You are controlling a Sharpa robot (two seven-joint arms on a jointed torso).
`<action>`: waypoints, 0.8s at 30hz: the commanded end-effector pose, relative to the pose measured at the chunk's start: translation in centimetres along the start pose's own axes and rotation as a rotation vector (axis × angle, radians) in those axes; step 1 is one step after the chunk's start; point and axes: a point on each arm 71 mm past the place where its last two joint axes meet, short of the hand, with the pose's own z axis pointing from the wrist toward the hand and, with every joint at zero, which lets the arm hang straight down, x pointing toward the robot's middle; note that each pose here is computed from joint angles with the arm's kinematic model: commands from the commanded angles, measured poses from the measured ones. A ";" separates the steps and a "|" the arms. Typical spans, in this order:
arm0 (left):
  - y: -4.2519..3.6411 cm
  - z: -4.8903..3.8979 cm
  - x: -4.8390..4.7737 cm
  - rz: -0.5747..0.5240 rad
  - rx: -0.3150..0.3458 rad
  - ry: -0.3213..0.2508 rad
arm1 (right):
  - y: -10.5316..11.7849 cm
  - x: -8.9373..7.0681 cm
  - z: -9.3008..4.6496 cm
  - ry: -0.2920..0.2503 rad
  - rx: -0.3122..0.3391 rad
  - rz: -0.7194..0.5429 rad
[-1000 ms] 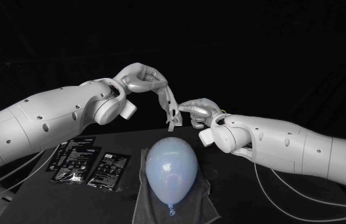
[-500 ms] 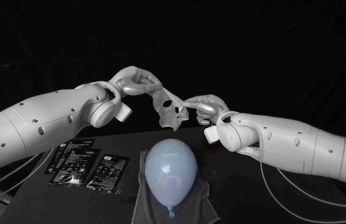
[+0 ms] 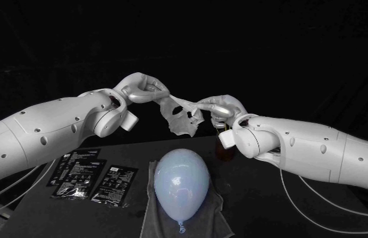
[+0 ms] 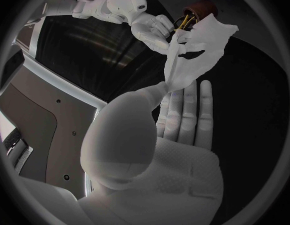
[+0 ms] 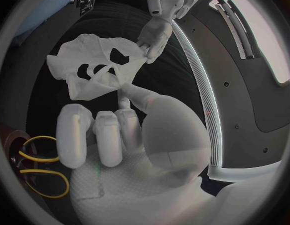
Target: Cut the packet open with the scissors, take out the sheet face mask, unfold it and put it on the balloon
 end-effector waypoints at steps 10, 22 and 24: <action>0.15 0.19 0.12 0.012 0.000 -0.014 | 2.8 0.3 0.8 0.068 -0.060 -0.178; 0.11 0.24 0.33 0.011 0.002 -0.011 | 3.2 0.9 1.5 0.111 -0.073 -0.351; 0.08 0.22 0.33 0.011 0.003 -0.011 | 3.1 0.9 1.6 0.113 -0.064 -0.373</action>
